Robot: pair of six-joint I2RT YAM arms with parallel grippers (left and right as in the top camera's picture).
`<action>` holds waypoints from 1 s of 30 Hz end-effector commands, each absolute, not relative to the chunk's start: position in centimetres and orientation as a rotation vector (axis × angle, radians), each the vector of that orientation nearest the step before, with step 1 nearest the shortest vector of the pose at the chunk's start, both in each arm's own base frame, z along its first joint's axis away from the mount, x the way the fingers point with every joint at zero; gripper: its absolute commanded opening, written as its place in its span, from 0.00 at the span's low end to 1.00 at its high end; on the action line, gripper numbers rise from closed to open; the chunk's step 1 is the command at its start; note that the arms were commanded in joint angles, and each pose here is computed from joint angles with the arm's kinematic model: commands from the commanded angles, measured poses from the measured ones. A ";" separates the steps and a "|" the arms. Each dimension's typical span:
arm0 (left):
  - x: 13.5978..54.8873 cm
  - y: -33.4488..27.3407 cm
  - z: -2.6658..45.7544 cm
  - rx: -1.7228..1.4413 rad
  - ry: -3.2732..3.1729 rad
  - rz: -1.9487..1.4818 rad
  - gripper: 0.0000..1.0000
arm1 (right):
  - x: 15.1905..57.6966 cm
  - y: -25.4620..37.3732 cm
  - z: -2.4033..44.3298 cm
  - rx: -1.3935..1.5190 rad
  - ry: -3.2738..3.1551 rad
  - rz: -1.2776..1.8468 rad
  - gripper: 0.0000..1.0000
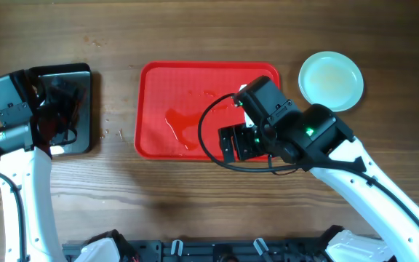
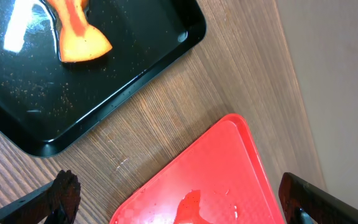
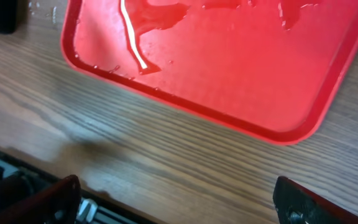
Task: Clean dirty plates on tray and stack at the side
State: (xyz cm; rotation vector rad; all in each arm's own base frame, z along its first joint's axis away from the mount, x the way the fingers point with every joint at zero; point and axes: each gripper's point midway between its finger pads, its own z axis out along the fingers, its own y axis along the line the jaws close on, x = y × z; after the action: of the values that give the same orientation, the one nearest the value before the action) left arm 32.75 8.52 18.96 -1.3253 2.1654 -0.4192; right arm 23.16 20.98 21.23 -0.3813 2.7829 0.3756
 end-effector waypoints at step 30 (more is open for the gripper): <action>32.8 8.4 19.4 -1.315 2.160 -0.439 1.00 | 23.6 14.3 18.9 -0.219 2.007 0.778 1.00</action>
State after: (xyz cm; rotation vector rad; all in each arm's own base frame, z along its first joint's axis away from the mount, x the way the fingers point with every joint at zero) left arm 32.74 8.45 18.95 -1.3248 2.1673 -0.4238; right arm 24.68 14.54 20.34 -0.1881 2.0662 0.7078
